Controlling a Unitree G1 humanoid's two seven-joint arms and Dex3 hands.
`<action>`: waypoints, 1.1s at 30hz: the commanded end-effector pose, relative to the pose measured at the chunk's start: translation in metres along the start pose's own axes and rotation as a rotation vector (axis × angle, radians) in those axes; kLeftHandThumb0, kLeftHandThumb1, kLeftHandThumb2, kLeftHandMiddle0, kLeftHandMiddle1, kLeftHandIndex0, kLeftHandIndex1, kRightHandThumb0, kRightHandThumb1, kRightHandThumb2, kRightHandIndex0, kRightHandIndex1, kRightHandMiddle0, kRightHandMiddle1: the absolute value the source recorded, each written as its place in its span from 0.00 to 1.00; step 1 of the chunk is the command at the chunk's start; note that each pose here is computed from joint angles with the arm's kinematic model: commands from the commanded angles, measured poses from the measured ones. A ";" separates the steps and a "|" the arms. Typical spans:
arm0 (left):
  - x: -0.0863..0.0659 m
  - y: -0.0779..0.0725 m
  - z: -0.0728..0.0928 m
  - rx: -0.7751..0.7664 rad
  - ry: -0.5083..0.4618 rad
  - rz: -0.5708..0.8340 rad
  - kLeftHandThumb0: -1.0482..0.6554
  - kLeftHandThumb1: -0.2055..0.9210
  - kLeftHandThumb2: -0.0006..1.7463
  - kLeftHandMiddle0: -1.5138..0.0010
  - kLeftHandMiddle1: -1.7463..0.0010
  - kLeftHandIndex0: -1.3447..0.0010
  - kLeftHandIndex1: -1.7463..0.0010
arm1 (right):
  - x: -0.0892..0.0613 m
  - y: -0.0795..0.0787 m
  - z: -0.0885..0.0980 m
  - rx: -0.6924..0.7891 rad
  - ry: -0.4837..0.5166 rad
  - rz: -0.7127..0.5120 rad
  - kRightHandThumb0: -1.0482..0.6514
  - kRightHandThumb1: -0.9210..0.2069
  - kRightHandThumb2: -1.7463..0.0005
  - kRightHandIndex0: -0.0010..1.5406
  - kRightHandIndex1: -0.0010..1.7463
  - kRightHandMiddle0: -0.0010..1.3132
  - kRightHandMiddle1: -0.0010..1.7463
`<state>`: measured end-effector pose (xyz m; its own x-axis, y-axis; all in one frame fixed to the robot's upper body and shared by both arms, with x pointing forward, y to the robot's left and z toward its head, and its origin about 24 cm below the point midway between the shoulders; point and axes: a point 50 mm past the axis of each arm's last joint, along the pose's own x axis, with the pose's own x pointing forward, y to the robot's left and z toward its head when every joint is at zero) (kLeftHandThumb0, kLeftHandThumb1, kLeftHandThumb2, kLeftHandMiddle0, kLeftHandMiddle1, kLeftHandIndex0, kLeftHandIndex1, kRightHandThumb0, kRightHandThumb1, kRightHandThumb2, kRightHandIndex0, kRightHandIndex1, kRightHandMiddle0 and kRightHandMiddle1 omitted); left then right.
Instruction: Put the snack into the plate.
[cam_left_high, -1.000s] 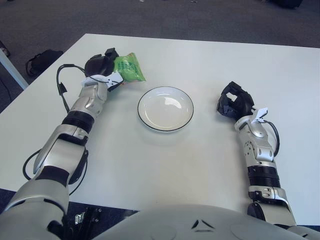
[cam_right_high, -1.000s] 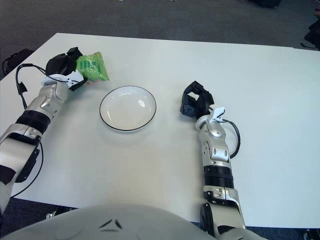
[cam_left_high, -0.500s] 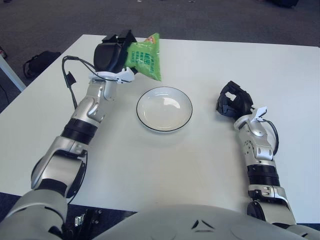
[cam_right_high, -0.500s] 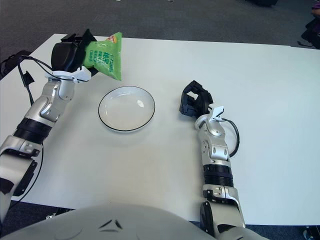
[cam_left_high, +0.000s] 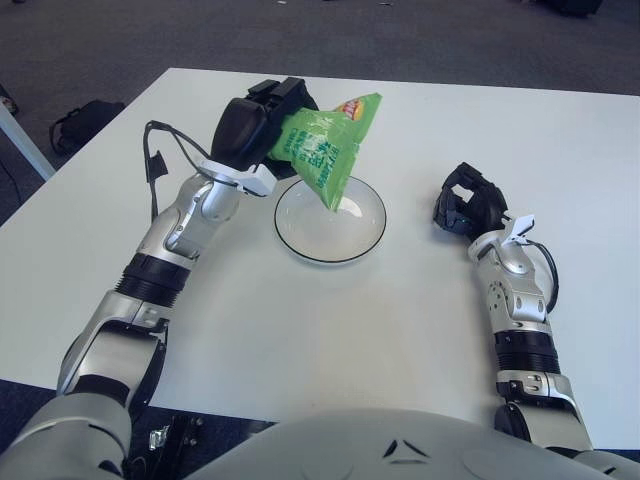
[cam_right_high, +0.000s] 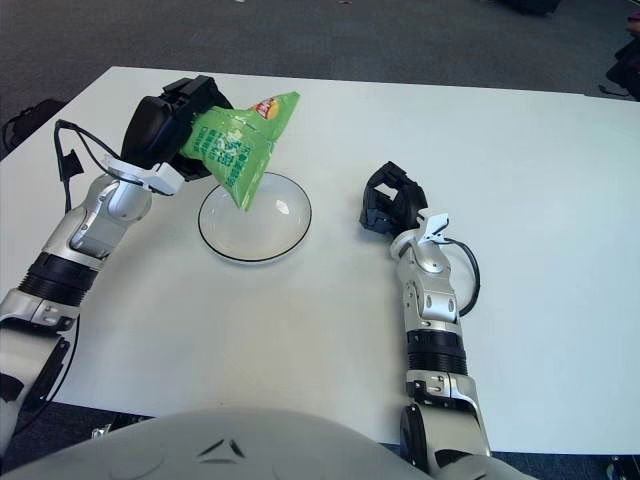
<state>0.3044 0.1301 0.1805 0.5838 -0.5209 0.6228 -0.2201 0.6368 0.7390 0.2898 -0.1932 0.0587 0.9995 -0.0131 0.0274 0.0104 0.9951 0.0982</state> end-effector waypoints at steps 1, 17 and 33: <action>0.003 -0.004 0.013 -0.068 -0.077 -0.012 0.61 0.19 0.94 0.43 0.03 0.55 0.00 | -0.016 -0.006 -0.030 0.022 0.123 -0.030 0.34 0.53 0.26 0.63 1.00 0.46 1.00; 0.000 -0.028 0.032 -0.193 -0.139 -0.110 0.61 0.19 0.94 0.43 0.04 0.55 0.00 | -0.016 -0.005 -0.030 0.020 0.123 -0.024 0.34 0.53 0.25 0.63 1.00 0.46 1.00; -0.036 -0.068 0.029 -0.199 -0.026 -0.257 0.61 0.22 0.93 0.45 0.02 0.57 0.00 | -0.016 -0.004 -0.029 0.014 0.124 -0.020 0.34 0.53 0.25 0.63 1.00 0.46 1.00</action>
<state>0.2760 0.0896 0.1240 0.5545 -0.6889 0.4668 0.0763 0.6007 0.7959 0.2896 -0.1926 0.0602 0.9994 -0.0084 0.0325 0.0053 0.9956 0.0940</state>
